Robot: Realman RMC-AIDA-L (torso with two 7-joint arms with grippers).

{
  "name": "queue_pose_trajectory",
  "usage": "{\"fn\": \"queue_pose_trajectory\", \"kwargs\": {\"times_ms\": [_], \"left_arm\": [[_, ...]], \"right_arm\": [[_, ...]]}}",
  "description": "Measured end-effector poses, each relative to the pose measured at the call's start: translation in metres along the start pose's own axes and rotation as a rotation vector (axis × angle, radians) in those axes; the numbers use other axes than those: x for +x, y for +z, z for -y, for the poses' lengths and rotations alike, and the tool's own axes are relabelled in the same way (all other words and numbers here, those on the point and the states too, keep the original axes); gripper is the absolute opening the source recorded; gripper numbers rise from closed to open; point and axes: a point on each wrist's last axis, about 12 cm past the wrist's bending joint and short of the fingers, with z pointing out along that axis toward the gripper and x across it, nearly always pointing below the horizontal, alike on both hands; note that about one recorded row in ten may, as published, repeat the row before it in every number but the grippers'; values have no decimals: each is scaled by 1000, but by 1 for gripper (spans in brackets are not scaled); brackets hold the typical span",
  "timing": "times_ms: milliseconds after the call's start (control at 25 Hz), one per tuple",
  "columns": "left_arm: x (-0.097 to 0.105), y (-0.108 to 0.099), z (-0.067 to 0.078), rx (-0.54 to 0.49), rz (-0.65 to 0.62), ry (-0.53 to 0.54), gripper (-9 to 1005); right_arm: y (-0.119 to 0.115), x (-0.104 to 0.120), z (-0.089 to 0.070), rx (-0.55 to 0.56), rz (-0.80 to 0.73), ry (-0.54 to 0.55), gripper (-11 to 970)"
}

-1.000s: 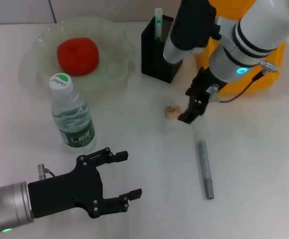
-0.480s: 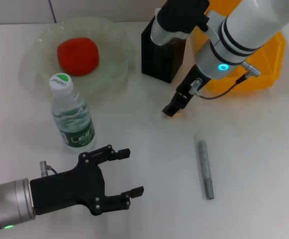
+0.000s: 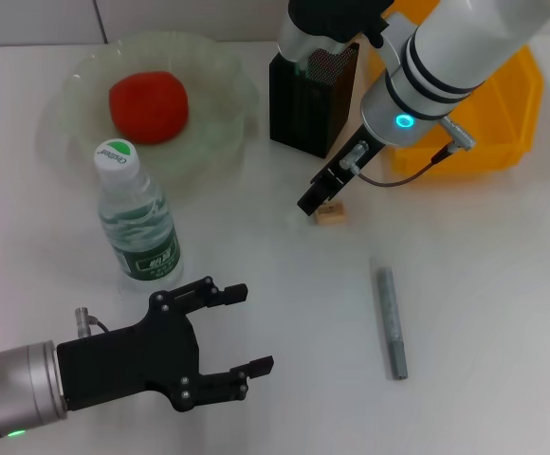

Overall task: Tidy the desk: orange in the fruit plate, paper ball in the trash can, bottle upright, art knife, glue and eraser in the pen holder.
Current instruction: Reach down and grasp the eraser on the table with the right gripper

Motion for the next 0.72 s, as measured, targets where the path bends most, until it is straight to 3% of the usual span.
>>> {"fn": "queue_pose_trajectory", "kwargs": {"times_ms": [720], "left_arm": [[1,-1,2,-5,-2,-4,813]], "right_arm": [[4,4,-2,1,-74,112,624]]}}
